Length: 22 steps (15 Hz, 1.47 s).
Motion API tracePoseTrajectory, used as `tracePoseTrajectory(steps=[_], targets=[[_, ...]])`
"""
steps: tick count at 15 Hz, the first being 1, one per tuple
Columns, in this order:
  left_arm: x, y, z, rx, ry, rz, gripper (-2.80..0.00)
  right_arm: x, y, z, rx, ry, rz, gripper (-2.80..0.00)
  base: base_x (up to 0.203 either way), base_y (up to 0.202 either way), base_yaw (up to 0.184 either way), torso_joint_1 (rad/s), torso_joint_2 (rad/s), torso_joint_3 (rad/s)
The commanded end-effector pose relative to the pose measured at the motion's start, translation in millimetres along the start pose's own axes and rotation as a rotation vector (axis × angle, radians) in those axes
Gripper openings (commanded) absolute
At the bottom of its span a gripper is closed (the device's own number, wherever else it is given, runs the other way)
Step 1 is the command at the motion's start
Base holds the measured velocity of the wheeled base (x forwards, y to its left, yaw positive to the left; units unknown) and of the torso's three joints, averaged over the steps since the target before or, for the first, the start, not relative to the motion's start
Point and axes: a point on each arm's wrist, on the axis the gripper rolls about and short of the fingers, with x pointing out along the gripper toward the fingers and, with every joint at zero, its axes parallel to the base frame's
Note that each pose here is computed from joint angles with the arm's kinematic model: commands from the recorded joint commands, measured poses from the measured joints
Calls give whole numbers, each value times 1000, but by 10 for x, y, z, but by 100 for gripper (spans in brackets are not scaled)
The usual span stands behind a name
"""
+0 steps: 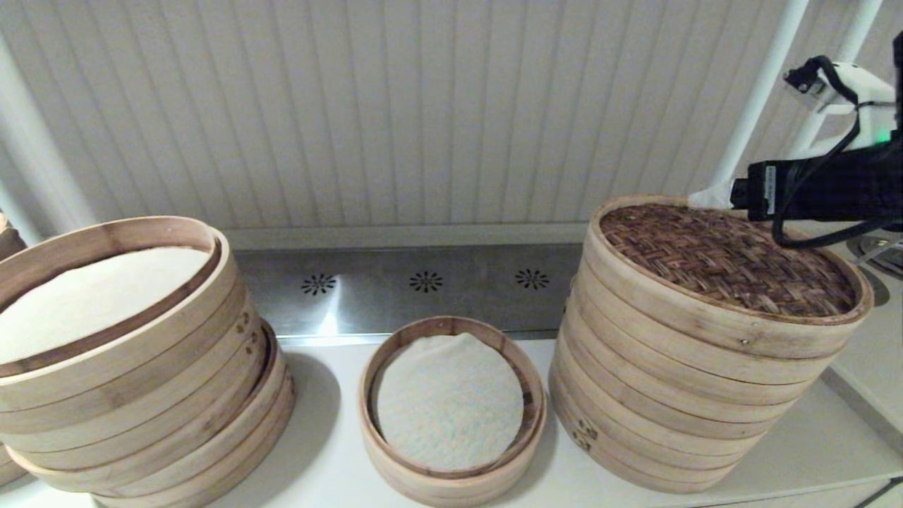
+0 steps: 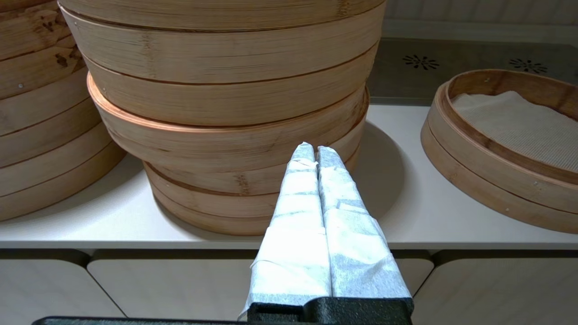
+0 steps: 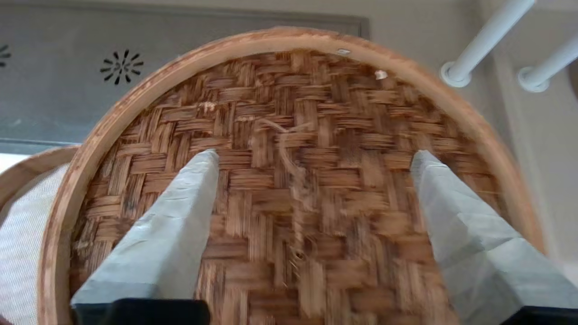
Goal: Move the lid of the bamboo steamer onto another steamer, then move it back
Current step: Pick up the steamer
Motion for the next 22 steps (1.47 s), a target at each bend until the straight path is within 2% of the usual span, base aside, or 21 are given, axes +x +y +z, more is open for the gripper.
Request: tracePoseTrajectory(steps=[1,9,10,15,18,22], targets=[[1,0,0,0,0,0,-280,60,5,-60,-1,31,4,0,0,0,0,0,0,0],[1,0,0,-1,1,0,-280,173,-22,-144,8,74,-4,0,0,0,0,0,0,0],[1,0,0,-1,0,0,-280,188,-24,-162,8,83,-5,-280,0,0,0,0,0,0],[1,0,0,0,0,0,-280,217,-24,-209,10,95,-3,-280,0,0,0,0,0,0],[1,0,0,0,0,0,-280,242,-23,-182,7,45,-4,-280,0,0,0,0,0,0],[1,0,0,-1,0,0,-280,227,-20,-163,6,33,-3,-280,0,0,0,0,0,0]])
